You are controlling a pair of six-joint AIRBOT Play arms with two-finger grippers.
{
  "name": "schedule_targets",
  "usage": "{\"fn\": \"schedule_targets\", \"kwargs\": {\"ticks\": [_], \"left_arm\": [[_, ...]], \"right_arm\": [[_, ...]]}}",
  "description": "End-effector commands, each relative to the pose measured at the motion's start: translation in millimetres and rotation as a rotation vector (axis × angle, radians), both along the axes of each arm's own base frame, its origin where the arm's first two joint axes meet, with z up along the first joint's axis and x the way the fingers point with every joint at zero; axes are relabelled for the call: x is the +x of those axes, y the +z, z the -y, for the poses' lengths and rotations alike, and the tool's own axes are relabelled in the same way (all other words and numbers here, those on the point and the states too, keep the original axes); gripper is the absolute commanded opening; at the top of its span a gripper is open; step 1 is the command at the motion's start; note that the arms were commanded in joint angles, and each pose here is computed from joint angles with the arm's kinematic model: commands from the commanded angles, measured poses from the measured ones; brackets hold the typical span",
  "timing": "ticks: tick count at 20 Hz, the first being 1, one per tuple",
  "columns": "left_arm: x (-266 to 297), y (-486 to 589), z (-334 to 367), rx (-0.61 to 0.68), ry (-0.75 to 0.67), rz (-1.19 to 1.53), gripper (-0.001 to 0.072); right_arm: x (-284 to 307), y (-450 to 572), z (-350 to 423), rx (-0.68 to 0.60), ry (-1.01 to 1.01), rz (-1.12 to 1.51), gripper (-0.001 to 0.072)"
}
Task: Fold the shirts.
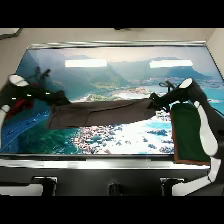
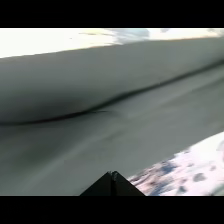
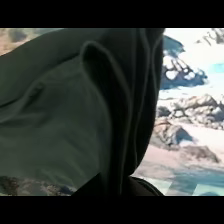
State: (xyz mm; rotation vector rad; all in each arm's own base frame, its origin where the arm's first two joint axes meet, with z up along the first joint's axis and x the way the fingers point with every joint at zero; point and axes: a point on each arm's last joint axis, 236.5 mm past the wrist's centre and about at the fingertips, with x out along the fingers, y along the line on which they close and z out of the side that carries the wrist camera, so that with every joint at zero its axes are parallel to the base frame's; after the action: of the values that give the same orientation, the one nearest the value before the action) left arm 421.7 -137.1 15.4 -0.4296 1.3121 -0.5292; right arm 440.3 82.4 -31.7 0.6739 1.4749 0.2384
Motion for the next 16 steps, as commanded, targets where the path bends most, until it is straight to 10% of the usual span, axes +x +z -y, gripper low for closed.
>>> {"fn": "schedule_targets", "kwargs": {"ticks": [1, 16], "left_arm": [[-10, -22, 109, -0.126, -0.038, 0.016, 0.0036], [-40, -55, 284, -0.408, 0.027, -0.066, 0.0033]], "right_arm": [[-16, 81, -25, 0.006, 0.074, 0.151, 0.0038], [-101, 222, -67, -0.027, 0.142, 0.401, 0.004]]}}
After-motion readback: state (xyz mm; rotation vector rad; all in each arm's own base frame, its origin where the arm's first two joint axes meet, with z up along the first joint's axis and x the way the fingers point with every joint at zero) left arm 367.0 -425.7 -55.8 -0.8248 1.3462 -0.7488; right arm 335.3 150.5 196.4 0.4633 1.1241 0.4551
